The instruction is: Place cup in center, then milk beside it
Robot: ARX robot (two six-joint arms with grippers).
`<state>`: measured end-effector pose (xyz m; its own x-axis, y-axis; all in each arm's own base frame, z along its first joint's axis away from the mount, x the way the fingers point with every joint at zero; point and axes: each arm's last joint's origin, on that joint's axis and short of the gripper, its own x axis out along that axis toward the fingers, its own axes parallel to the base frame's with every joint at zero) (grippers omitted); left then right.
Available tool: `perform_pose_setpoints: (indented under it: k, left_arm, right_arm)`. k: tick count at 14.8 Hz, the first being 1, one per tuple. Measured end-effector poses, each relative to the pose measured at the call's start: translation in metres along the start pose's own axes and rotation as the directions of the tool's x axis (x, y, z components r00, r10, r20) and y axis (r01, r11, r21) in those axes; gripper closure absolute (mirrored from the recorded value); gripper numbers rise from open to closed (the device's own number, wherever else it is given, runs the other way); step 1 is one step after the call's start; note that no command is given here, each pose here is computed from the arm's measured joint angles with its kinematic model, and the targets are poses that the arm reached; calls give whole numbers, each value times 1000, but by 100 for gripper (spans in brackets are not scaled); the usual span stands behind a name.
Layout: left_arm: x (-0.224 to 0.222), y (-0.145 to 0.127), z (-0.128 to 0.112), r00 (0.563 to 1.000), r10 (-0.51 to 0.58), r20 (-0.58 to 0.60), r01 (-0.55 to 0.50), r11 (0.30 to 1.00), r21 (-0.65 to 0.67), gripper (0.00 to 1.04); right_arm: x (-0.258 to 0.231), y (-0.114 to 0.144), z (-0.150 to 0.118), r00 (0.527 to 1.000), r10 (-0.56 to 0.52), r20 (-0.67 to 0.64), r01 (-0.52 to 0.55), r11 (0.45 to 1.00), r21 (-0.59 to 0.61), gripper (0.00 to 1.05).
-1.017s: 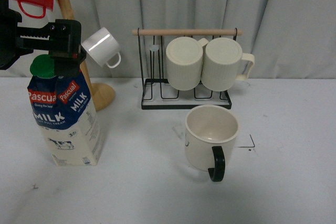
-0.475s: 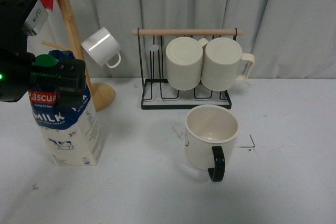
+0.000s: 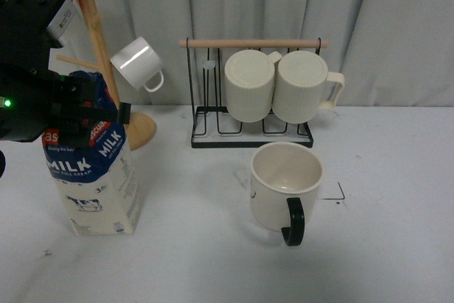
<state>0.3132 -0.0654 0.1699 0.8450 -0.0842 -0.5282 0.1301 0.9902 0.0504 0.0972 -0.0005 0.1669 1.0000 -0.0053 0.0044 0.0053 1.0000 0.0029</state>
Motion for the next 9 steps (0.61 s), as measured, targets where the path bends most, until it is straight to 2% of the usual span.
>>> perform_pose_setpoints:
  k: [2, 6, 7, 9]
  left_arm:
    - [-12, -18, 9, 999, -46, 13, 46, 999, 21, 85]
    - [-24, -64, 36, 987, -103, 121, 95, 993, 75, 85]
    - [-20, -75, 35, 986, -117, 117, 107, 991, 86, 85]
    - [-1, -91, 16, 991, -124, 44, 120, 988, 93, 85]
  right_arm:
    - [0, 0, 0, 1000, 0, 0, 0, 1000, 0, 6]
    - [0, 0, 0, 1000, 0, 0, 0, 1000, 0, 6]
    - [0, 0, 0, 1000, 0, 0, 0, 1000, 0, 6]
    - [0, 0, 0, 1000, 0, 0, 0, 1000, 0, 6]
